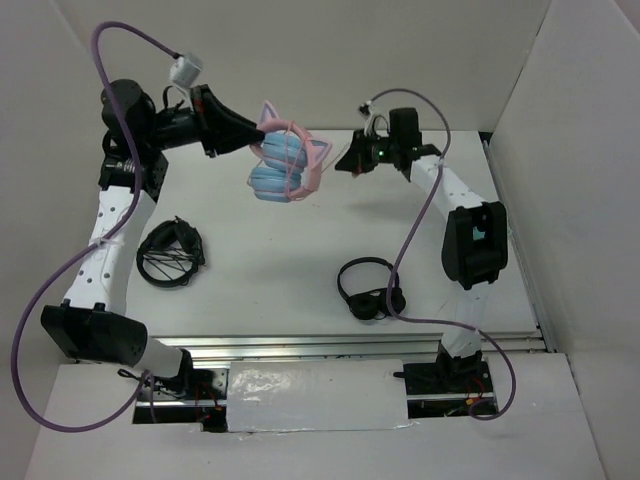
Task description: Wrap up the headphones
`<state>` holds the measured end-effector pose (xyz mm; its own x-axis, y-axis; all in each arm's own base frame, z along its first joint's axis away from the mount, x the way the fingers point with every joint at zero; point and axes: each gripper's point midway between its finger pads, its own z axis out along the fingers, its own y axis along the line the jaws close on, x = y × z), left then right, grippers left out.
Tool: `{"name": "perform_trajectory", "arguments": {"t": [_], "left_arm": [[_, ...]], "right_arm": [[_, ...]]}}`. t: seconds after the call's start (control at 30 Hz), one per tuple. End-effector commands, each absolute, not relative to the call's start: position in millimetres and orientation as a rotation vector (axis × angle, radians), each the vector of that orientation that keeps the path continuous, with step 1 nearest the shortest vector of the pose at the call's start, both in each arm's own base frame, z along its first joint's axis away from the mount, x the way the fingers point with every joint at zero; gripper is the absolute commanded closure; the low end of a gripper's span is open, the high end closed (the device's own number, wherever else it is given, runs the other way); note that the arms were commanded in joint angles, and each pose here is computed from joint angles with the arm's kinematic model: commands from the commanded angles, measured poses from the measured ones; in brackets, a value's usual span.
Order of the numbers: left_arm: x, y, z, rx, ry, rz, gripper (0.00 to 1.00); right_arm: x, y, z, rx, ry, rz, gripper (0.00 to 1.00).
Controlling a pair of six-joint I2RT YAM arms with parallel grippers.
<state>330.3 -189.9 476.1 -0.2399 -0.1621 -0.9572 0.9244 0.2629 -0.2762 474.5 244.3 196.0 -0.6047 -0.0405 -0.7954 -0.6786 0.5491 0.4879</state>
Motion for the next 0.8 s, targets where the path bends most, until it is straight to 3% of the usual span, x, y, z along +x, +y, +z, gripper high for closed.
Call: {"name": "perform_trajectory", "arguments": {"t": [0.0, 0.13, 0.3, 0.5, 0.77], "left_arm": [[306, -208, 461, 0.967, 1.38, -0.982, 1.0], [299, -235, 417, 1.007, 1.459, -0.842, 1.0], [322, -247, 359, 0.938, 1.636, -0.622, 1.0], [362, -255, 276, 0.812, 1.942, -0.384, 1.0], [435, -226, 217, 0.493, 2.227, -0.117, 1.0]], "right_arm": [[500, 208, 200, -0.561, 2.142, 0.896, 1.0], [537, 178, 264, -0.504, 2.063, 0.695, 1.0], [541, 145, 325, -0.439, 1.973, 0.52, 1.0], [513, 135, 370, -0.452, 1.913, 0.354, 1.0], [444, 184, 396, -0.602, 1.875, 0.359, 1.0]]}}
